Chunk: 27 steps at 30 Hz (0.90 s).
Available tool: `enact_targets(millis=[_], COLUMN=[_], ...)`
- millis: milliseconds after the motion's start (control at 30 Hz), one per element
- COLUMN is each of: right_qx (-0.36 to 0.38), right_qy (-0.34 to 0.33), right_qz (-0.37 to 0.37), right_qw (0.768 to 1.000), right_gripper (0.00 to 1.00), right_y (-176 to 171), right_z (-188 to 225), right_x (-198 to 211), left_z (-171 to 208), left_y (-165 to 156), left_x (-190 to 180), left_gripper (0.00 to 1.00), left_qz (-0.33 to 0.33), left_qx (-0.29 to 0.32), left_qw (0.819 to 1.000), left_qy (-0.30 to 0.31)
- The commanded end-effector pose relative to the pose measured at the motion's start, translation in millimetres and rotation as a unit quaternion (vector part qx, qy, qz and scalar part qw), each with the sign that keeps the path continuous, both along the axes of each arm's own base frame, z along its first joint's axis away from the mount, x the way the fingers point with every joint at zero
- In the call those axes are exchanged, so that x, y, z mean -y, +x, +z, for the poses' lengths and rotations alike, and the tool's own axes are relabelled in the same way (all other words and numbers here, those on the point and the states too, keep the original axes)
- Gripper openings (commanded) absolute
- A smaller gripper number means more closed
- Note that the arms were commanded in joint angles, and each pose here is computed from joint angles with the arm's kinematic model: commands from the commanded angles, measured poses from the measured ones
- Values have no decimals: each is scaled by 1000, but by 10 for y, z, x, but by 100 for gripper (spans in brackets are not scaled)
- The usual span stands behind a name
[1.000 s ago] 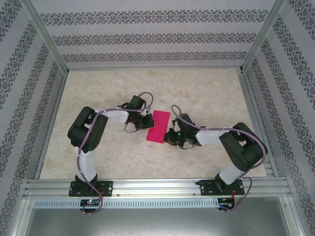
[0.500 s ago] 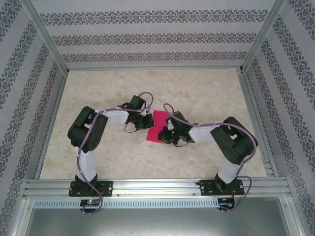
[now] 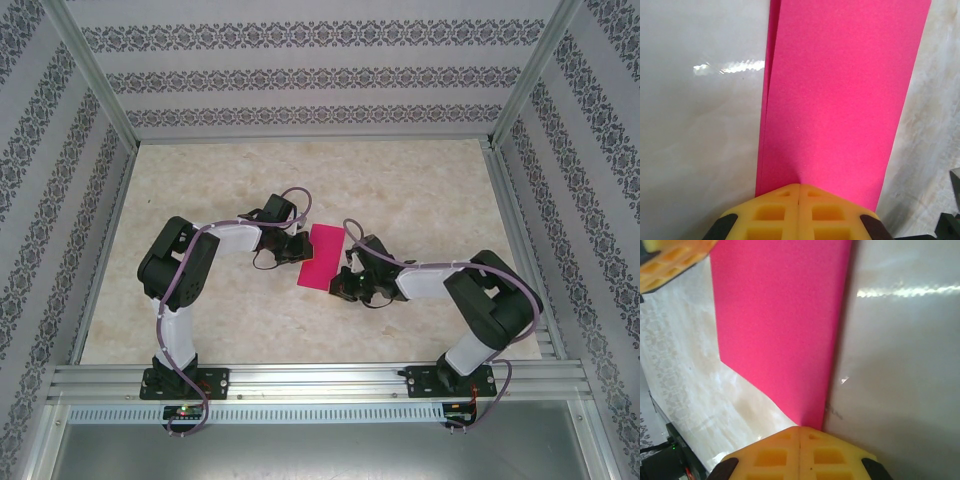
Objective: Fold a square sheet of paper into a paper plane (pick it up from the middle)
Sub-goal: Fold the square sheet of paper in half at the center of the table.
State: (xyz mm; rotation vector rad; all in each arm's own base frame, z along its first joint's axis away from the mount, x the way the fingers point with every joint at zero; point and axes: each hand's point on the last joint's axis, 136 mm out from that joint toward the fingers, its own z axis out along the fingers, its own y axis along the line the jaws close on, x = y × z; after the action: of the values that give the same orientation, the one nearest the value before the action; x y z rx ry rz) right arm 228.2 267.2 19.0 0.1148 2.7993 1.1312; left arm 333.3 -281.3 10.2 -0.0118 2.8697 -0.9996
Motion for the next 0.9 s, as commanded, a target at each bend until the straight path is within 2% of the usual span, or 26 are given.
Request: enact_targets(millis=[0,133,367,533,767,867], right_qx=[54,76,46,16,-25,-28], right_qy=[6,17,12,-9,-59,-64], right_qz=[-21,-30,-26,-22,-37,-53], right_qw=[998,997,999,1000,997,996], right_gripper=[5,4,2,2,2,2], right_y=[304,576,705,587,224,154], right_z=[286,396,90,-115,-442,-455], right_x=[30,-103,-241,-168,264,445], left_z=[-887,-882,-860,-862,-860,-856], left_y=[-604,-606,-586,-583,-581,-580], left_x=[-681,-684,-675,-674,-686,-681], left_gripper=[0,0,0,0,0,0], left_qz=[22,22,22,23,24,23], left_qx=[-114,-115,-113,-114,-113,-113], left_qw=[977,976,977,976,976,976], left_qy=[181,181,181,182,184,183])
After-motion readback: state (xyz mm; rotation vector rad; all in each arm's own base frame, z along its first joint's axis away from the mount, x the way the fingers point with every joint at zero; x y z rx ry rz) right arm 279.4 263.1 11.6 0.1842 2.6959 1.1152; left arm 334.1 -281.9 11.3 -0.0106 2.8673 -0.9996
